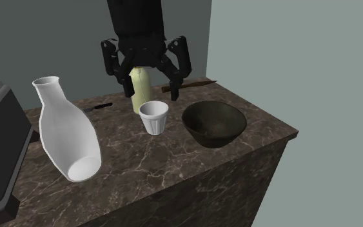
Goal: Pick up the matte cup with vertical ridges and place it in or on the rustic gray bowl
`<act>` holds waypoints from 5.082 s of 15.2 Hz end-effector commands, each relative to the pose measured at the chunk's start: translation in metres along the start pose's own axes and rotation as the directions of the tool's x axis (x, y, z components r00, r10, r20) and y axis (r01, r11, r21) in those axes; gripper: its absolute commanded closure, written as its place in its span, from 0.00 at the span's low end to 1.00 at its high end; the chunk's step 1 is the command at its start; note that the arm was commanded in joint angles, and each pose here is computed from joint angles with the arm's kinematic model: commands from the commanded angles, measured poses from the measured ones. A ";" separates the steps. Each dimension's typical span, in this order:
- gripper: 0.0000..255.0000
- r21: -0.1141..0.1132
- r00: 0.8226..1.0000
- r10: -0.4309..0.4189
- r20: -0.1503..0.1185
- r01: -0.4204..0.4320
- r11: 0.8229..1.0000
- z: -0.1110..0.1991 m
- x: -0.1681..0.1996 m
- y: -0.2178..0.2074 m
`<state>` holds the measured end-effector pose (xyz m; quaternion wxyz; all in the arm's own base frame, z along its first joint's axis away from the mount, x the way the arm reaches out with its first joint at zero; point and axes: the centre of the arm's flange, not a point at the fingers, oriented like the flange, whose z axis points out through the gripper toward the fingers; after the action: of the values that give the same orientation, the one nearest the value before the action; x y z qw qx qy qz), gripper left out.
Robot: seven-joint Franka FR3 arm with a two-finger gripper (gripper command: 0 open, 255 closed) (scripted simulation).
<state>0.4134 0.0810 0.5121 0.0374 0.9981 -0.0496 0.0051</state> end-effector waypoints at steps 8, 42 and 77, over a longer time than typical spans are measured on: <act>0.00 -0.023 1.000 0.004 0.018 -0.003 1.000 0.050 0.088 -0.075; 1.00 -0.049 0.999 0.008 0.036 -0.007 0.999 0.145 0.179 -0.149; 1.00 -0.049 0.999 0.008 0.036 -0.007 0.999 -0.027 0.181 -0.124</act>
<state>0.6072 0.1948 0.5281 0.0607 0.9966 -0.0541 -0.0140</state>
